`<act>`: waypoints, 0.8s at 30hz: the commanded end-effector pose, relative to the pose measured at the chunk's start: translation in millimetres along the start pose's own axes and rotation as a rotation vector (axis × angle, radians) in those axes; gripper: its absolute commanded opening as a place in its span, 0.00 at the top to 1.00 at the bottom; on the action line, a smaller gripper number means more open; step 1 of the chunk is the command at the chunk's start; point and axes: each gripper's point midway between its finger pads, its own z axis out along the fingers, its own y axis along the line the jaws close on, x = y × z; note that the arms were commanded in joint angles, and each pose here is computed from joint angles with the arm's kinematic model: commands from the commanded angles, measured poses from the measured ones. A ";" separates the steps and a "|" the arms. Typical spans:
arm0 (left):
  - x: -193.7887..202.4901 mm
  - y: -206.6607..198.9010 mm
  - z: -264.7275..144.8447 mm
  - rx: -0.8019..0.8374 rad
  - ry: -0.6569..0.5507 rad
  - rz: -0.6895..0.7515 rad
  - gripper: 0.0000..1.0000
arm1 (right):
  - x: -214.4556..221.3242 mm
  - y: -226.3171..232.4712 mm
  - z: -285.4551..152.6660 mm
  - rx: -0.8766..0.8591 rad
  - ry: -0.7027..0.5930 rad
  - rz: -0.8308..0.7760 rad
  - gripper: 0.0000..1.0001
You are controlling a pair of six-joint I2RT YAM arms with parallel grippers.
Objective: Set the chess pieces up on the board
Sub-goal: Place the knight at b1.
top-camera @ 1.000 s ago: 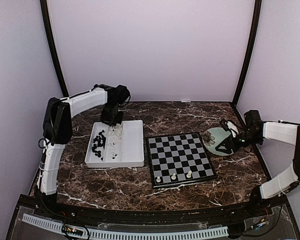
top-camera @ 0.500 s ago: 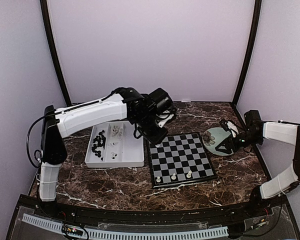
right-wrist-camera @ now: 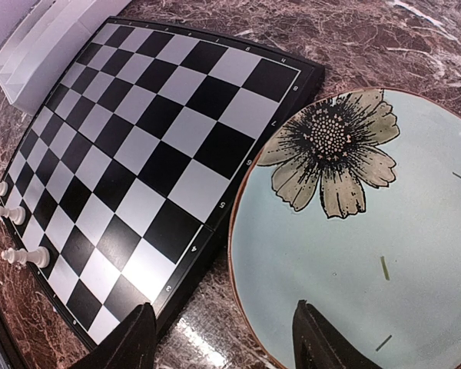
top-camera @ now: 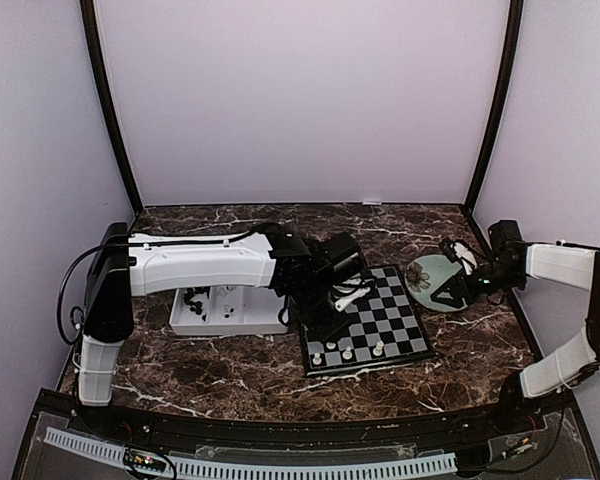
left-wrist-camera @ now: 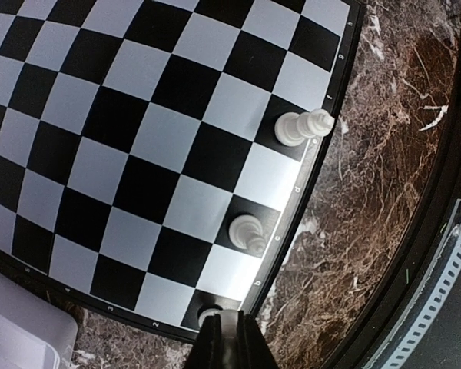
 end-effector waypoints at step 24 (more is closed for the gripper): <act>9.8 -12.4 26.8 0.009 0.042 0.036 1.00 | -5.5 -2.7 -2.1 0.011 -0.010 -0.013 0.38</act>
